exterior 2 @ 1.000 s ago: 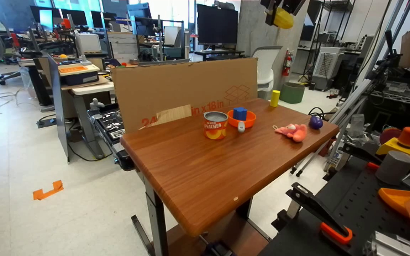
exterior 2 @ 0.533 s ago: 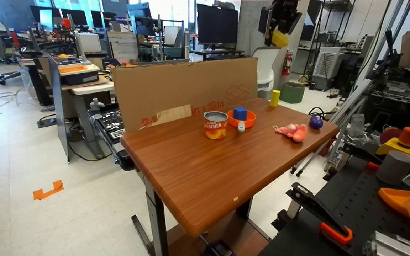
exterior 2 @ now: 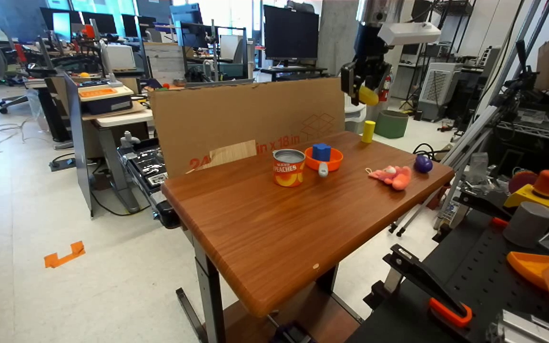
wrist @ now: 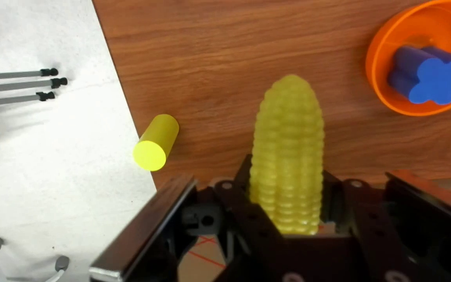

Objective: Move the cob of maize to the right

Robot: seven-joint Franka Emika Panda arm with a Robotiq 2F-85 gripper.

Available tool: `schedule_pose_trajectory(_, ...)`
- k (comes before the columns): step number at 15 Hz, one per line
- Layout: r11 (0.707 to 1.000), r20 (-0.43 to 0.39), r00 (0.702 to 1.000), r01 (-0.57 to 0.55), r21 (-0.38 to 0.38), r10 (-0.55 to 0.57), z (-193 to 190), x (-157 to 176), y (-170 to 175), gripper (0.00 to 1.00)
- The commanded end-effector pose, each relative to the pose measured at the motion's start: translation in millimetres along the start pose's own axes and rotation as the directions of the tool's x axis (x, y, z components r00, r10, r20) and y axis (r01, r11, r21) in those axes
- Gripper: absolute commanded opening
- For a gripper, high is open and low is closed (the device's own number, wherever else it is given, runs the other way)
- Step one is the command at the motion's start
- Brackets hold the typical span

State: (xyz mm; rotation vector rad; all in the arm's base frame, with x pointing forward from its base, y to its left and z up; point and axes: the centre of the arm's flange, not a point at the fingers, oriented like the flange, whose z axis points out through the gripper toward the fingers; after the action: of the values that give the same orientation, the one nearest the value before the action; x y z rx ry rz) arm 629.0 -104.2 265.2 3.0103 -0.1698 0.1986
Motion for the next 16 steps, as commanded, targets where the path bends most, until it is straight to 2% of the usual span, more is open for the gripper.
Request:
schedule_pose_trajectory(1, 0.999, 0.071, 0.997, -0.006, -0.047, 0.01, 30, 13, 0, 0.07)
schedule_pose_trajectory(8, 0.994, 0.182, 0.983, 0.0, -0.105, 0.019, 87, 7, -2, 0.07)
schedule_pose_trajectory(16, 0.99, 0.257, 0.966, 0.002, -0.138, 0.034, 124, 9, -10, 0.07)
